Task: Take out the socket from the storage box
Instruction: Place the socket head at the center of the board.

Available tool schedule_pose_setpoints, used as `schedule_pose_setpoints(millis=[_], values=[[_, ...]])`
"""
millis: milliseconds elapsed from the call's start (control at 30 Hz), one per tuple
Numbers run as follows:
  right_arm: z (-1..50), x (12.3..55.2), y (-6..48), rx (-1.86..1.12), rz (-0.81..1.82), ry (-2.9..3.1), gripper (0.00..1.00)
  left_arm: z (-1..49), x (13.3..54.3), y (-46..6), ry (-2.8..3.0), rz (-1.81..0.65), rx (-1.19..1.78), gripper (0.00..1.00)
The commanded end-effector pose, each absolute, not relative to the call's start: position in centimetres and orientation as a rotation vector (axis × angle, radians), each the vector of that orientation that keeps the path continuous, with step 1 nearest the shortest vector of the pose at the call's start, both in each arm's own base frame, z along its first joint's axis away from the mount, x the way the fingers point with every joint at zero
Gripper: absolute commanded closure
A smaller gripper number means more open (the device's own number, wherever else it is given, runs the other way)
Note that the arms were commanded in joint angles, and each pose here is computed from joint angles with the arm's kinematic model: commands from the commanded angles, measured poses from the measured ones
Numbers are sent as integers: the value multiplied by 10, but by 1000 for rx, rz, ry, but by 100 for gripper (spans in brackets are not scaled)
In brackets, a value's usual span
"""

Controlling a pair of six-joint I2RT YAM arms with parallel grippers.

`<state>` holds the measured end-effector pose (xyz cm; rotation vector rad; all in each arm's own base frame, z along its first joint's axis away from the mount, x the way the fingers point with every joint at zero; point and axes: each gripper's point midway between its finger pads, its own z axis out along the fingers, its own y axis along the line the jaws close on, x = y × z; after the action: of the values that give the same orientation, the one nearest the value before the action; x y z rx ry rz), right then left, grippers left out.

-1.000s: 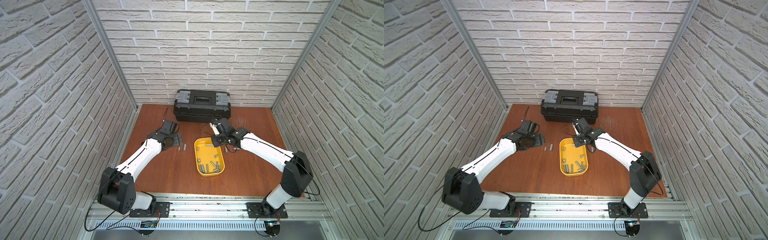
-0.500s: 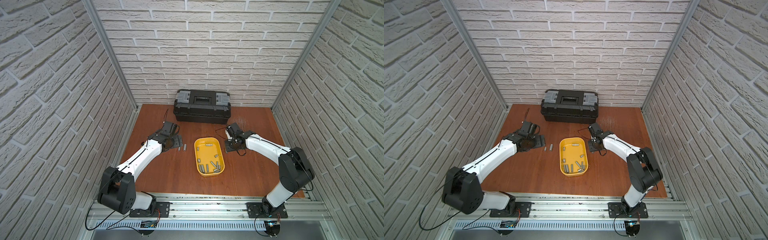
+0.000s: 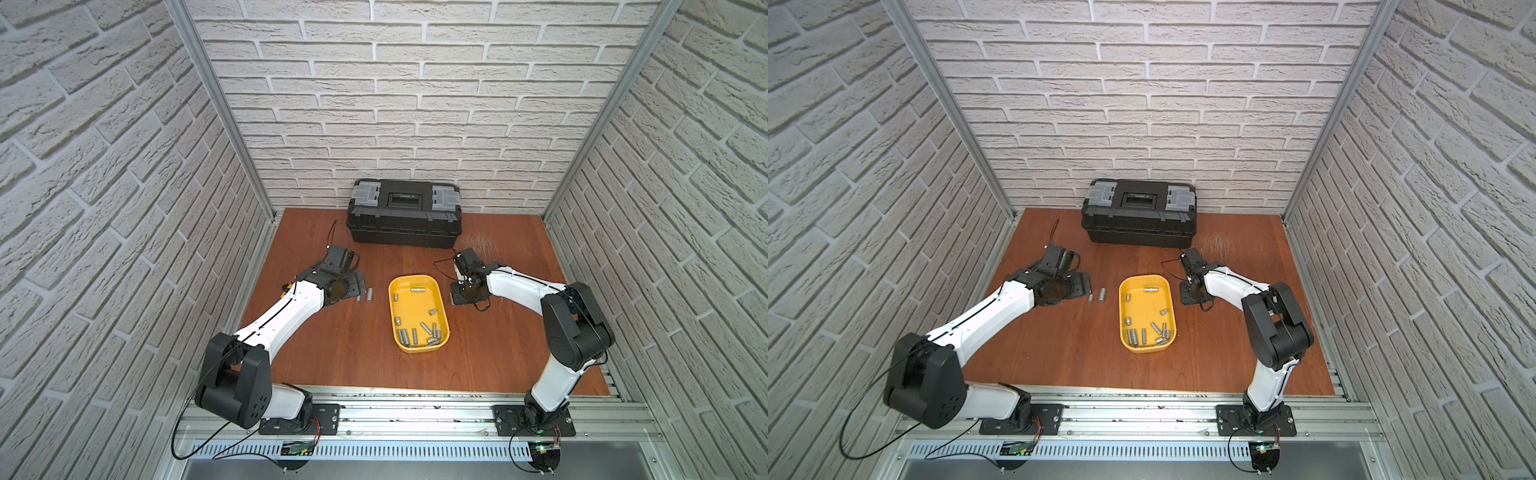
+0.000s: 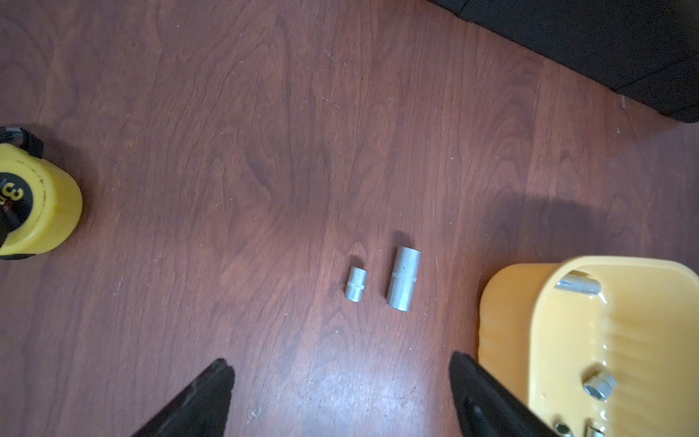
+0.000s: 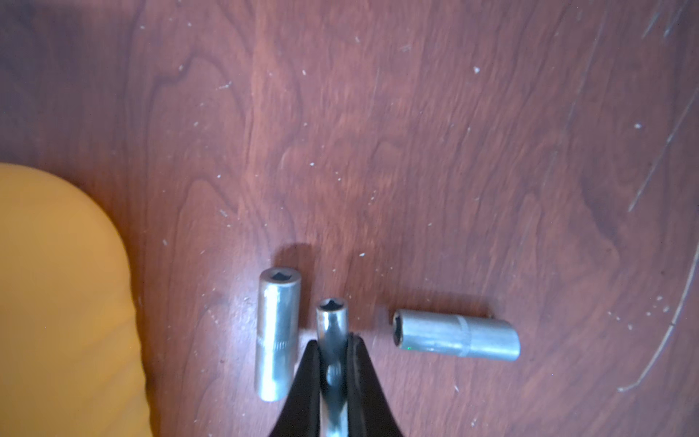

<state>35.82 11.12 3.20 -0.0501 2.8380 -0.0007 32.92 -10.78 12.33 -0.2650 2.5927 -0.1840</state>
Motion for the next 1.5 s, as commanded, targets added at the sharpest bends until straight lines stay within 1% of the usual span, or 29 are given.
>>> schedule_pose_setpoints(millis=[0, 267, 433, 767, 900, 1100, 1233, 1367, 1467], values=[[23, 361, 109, -19, -1, 2836, 93, 127, 331, -106, 2567, -206, -287, 7], [15, 360, 108, -15, 7, 2854, 92, 128, 330, -106, 2568, -204, -291, 7], [17, 358, 108, -24, 2, 2854, 86, 128, 330, -106, 2569, -205, -292, 7], [43, 362, 107, -33, 13, 2804, 79, 129, 330, -106, 2566, -205, -294, 7], [54, 362, 107, -44, 18, 2786, 77, 128, 330, -105, 2568, -197, -296, 6], [77, 362, 110, -53, 57, 2751, 75, 134, 330, -110, 2570, -172, -212, 6], [106, 362, 118, -85, 126, 2689, 73, 151, 331, -117, 2535, -140, -119, 6], [136, 358, 138, -166, 239, 2629, 68, 160, 331, -116, 2512, -135, -117, 6], [149, 351, 161, -254, 293, 2607, 64, 162, 331, -115, 2499, -134, -131, 6]])
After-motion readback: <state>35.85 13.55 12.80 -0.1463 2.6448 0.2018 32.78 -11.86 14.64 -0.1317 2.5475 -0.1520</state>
